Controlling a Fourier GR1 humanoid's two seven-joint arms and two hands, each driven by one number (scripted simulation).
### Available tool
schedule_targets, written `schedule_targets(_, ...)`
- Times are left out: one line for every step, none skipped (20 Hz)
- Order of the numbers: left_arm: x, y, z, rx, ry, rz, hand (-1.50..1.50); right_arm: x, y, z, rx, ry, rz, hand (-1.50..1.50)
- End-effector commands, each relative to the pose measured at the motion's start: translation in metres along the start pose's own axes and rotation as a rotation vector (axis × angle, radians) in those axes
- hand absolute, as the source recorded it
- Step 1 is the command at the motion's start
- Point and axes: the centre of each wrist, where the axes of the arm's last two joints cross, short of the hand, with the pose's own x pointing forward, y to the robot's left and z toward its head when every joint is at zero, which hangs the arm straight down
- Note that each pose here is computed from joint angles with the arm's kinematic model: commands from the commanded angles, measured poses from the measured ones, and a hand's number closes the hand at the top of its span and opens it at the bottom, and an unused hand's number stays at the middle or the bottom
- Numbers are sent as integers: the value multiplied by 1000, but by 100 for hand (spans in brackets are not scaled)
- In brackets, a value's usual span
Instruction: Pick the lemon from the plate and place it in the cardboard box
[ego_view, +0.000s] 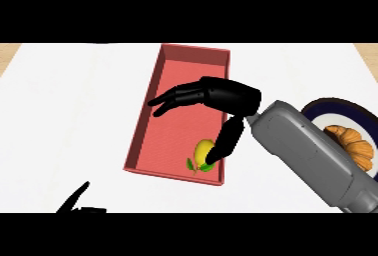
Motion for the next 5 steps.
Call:
schedule_targets(62, 3, -45, 47, -380, 17, 0, -16, -1, -7, -130, -21, -218, -150)
schedule_targets(68, -3, -51, 45, -396, 19, 0, -20, -5, -9, -154, -5, -287, -150)
schedule_targets(76, -7, -63, 42, -411, 30, 0, -24, -14, -6, -185, -18, -324, -150)
schedule_targets(80, -6, -70, 45, -420, 20, 0, -25, -31, -3, -212, -9, -361, -150)
schedule_targets(91, -2, -81, 59, -431, 8, 0, -27, -39, -3, -210, 5, -387, -150)
